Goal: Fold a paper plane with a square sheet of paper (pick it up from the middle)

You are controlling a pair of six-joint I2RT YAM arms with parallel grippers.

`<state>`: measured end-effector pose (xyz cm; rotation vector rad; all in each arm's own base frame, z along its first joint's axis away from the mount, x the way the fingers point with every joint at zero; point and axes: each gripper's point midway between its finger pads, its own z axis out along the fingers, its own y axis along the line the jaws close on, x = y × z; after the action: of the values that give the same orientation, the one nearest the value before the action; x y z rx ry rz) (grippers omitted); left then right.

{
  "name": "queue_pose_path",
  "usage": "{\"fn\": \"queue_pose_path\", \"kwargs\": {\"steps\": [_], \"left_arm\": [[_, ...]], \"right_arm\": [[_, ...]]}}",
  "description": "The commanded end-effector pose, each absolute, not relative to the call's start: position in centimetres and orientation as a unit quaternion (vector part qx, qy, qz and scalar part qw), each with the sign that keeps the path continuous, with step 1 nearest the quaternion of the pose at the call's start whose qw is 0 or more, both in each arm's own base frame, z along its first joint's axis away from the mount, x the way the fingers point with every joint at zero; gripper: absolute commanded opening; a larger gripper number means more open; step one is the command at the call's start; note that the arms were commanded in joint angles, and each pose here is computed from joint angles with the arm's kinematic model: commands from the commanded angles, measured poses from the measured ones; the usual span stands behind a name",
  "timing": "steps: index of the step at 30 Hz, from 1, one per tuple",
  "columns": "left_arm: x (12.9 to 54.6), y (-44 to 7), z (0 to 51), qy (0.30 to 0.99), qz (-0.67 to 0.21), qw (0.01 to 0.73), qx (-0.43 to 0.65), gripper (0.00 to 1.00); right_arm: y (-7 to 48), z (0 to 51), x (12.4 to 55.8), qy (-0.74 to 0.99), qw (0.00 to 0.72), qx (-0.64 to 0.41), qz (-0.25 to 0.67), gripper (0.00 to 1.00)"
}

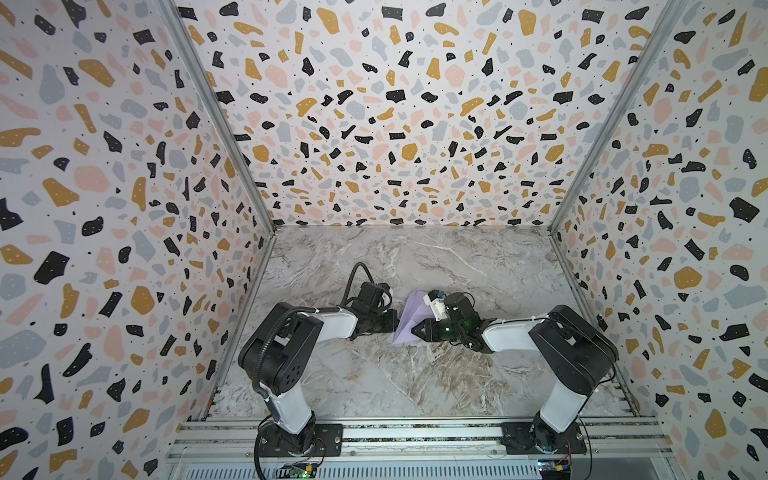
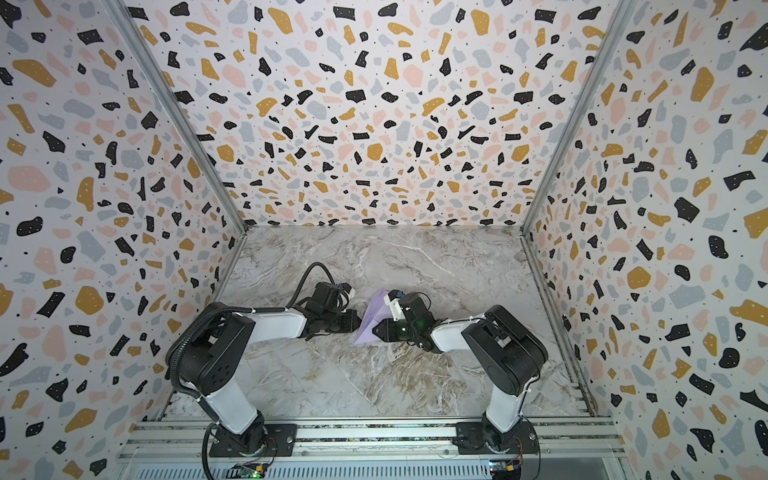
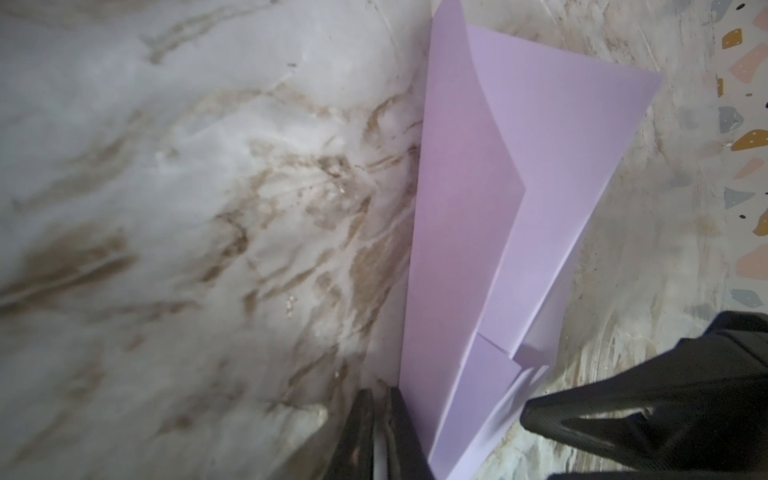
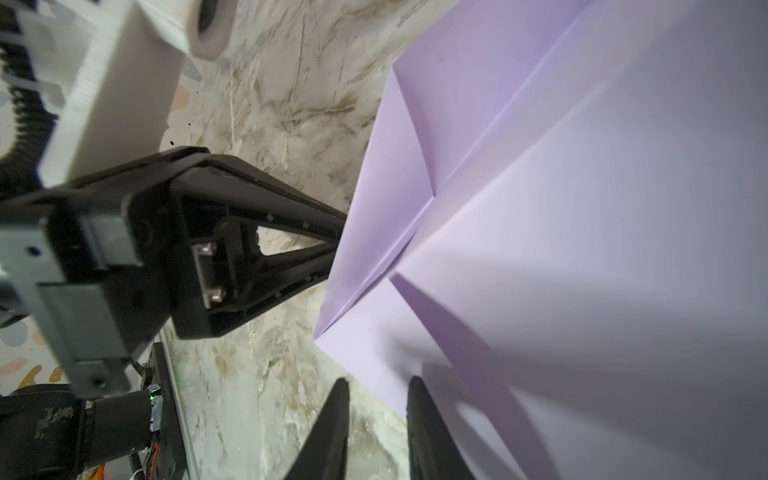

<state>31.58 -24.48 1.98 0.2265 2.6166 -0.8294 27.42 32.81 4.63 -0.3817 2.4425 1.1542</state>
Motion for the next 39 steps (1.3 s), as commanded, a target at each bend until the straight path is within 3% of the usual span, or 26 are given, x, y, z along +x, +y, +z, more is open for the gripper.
{"fn": "queue_pose_path", "kwargs": {"steps": [1,13,20,24,34,39], "left_arm": [[31.2,-25.0,1.6,0.93,-0.308,0.177,0.093,0.1],[31.3,-24.4,1.8,0.936,-0.286,0.18,0.097,0.1],[32.4,-24.1,6.5,0.915,-0.291,0.258,0.106,0.24],[32.0,-24.8,5.6,0.917,-0.287,0.248,0.123,0.32],[31.7,-26.2,5.0,0.916,-0.277,0.247,0.149,0.38],[31.1,-26.3,5.4,0.909,-0.271,0.267,0.17,0.52]], "right_arm": [[33.4,5.1,28.1,0.874,0.215,-0.149,0.409,0.25],[33.8,4.7,29.0,0.869,0.222,-0.159,0.413,0.21],[32.1,6.8,28.8,0.857,0.246,-0.147,0.428,0.21],[30.9,8.1,28.8,0.85,0.263,-0.132,0.438,0.22],[29.9,6.9,28.3,0.862,0.249,-0.12,0.425,0.24],[29.7,6.9,28.2,0.863,0.251,-0.116,0.423,0.24]]}}
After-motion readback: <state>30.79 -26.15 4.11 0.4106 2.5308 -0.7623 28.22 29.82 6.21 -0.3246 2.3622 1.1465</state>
